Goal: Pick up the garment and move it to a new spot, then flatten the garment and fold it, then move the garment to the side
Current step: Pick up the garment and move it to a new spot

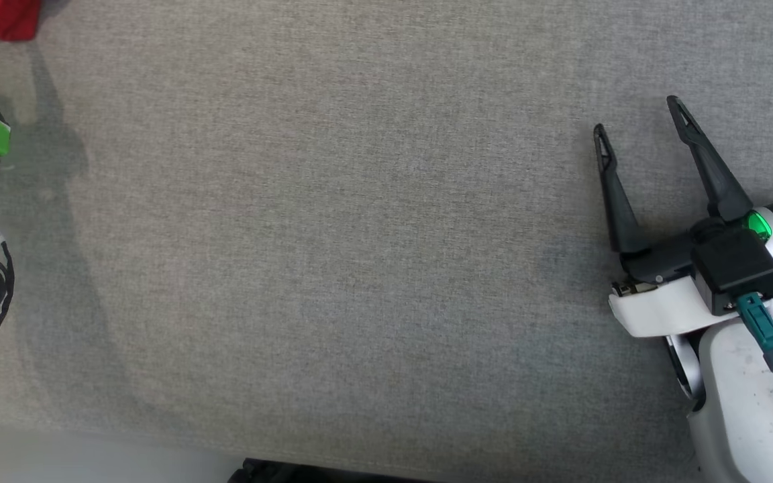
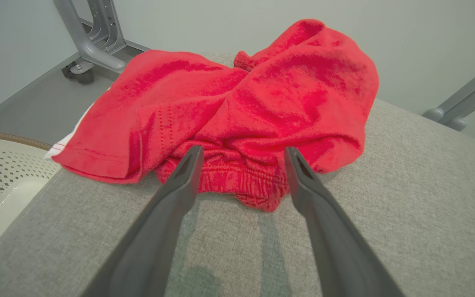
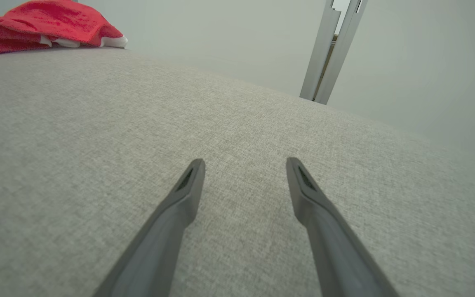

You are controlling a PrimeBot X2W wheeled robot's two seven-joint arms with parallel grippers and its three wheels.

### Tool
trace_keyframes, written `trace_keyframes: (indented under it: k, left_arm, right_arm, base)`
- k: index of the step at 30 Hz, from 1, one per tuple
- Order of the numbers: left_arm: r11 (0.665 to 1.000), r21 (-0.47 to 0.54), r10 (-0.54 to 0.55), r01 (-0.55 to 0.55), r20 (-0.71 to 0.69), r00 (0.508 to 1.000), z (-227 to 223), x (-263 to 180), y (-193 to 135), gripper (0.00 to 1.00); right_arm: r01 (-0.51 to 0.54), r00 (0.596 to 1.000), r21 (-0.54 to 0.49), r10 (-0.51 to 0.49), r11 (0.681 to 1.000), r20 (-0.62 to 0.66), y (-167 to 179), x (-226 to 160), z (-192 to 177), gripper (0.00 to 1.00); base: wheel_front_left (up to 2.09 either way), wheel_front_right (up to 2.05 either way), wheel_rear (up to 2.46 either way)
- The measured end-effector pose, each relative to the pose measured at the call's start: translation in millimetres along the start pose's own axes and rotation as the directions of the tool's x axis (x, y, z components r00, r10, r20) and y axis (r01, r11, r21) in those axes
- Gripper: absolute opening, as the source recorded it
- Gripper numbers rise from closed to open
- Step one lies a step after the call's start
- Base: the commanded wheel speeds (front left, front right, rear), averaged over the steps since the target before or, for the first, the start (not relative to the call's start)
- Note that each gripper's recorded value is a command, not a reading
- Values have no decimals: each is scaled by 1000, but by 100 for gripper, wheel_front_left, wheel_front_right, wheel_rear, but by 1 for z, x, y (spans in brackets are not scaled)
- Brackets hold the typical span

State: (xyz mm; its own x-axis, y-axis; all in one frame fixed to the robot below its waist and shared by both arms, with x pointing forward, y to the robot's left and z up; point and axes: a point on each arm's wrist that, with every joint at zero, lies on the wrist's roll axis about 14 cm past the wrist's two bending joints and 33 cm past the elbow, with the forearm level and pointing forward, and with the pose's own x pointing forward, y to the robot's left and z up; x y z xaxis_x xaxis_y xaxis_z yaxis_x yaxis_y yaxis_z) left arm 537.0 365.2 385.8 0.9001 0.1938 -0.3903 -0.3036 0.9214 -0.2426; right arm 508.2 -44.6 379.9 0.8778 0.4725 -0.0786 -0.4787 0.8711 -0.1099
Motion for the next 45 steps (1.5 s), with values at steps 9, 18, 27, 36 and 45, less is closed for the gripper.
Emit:
trace_keyframes:
  k: [9, 18, 27, 36, 45]
  left_arm:
    - [1000, 26, 20, -16, -144, 989, -35, 12, 1, 53]
    - [998, 58, -17, 27, -160, 987, -7, -3, -2, 0]
    - [952, 99, -292, 291, -4, 956, 85, -41, -72, 0]
    - [773, -25, -634, 634, -58, 771, 103, -127, -182, 0]
    - [435, -249, -899, 866, -57, 435, 107, -259, -298, 0]
  right_arm:
    - [39, 998, -7, -39, 999, -56, -13, -18, -10, 100]
    - [42, 998, 23, -41, 999, -47, -7, -26, 2, 100]
    - [98, 995, 81, -98, 992, -6, -9, -42, 27, 100]
    - [143, 984, 169, -159, 975, 84, -16, -67, 74, 100]
    - [216, 960, 205, -246, 955, 135, -36, -99, 101, 100]
  base:
    - [0, 0, 0]
    - [0, 0, 0]
    - [0, 0, 0]
    - [0, 0, 0]
    - [0, 0, 0]
